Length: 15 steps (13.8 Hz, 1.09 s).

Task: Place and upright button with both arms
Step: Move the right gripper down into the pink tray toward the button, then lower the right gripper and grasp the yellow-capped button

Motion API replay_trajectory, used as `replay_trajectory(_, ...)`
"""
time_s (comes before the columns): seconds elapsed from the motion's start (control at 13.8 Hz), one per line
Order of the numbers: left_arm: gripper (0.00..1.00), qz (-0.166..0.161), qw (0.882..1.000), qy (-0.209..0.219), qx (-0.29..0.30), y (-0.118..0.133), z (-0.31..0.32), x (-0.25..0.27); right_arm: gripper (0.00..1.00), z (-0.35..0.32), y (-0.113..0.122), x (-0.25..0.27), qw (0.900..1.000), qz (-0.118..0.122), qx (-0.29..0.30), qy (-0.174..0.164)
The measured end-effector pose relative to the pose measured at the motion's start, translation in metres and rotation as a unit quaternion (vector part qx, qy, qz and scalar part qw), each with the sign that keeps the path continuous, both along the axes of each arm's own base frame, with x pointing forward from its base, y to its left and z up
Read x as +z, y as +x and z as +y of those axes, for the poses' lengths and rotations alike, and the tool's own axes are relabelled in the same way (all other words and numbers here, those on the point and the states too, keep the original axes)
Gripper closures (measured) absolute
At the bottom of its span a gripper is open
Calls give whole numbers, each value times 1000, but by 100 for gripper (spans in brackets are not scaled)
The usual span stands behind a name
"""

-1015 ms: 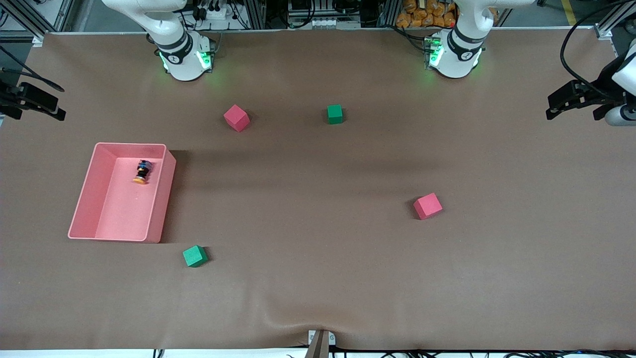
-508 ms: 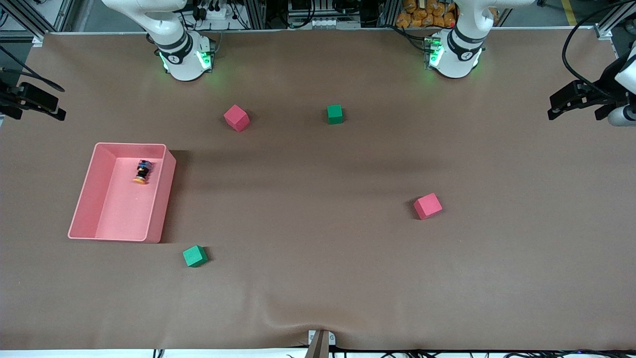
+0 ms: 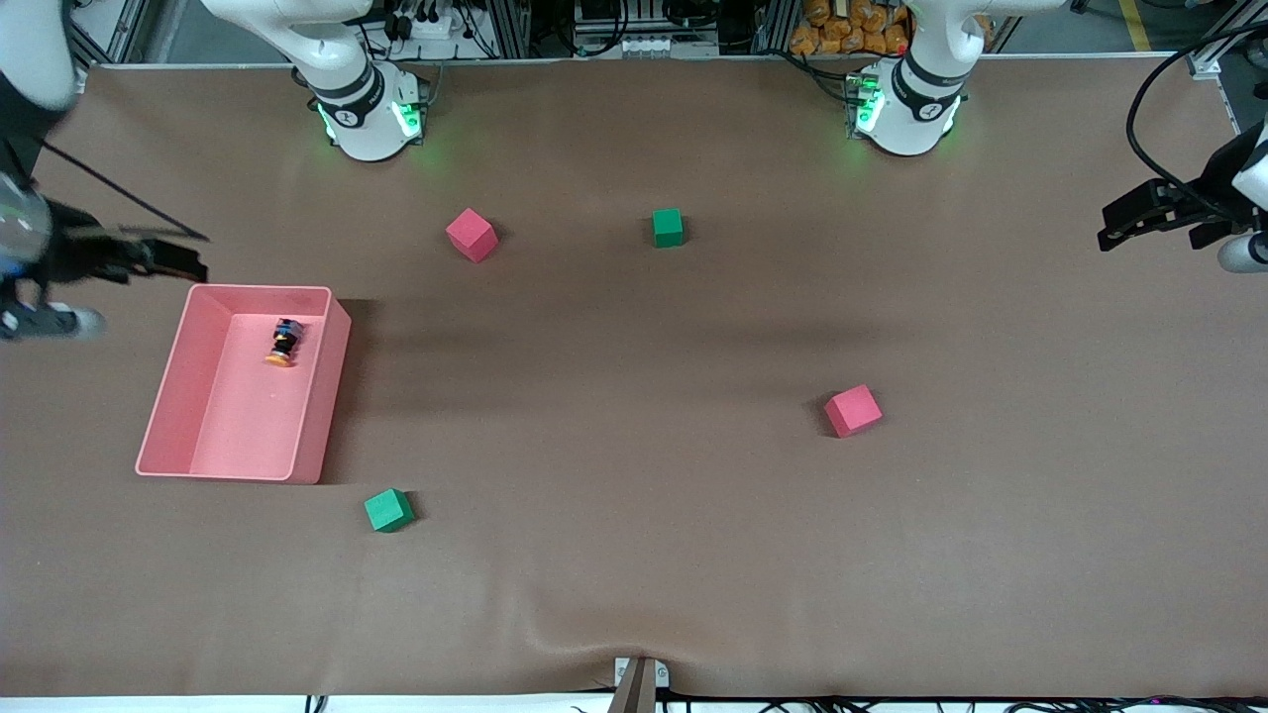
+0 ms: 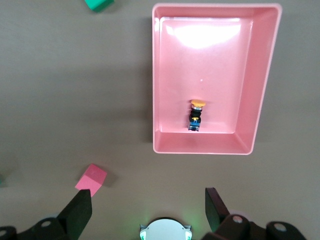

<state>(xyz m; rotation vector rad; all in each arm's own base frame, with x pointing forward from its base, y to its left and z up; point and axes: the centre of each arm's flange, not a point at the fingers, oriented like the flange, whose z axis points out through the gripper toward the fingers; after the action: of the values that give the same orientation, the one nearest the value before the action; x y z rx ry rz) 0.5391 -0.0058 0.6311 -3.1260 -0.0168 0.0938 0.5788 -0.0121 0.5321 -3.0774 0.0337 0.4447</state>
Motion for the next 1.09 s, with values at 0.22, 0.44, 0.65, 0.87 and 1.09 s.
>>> replay_trajectory(0.22,0,-4,1000,0,0,0,0,4,0,-17,9,-51,999,33,9,-8)
replay_trajectory(0.44,0,-8,1000,0,-1,1,-1,5,0,-42,5,-80,999,31,10,-6)
replay_trajectory(0.65,0,-10,1000,0,-1,1,-1,7,0,-50,-4,-118,1000,8,7,-8)
replay_trajectory(0.87,0,-11,1000,0,-1,1,-1,7,0,-52,-32,-153,999,-34,12,-16)
replay_trajectory(1.09,0,-12,1000,0,-1,1,-1,8,0,-60,-59,-187,999,-42,9,-17)
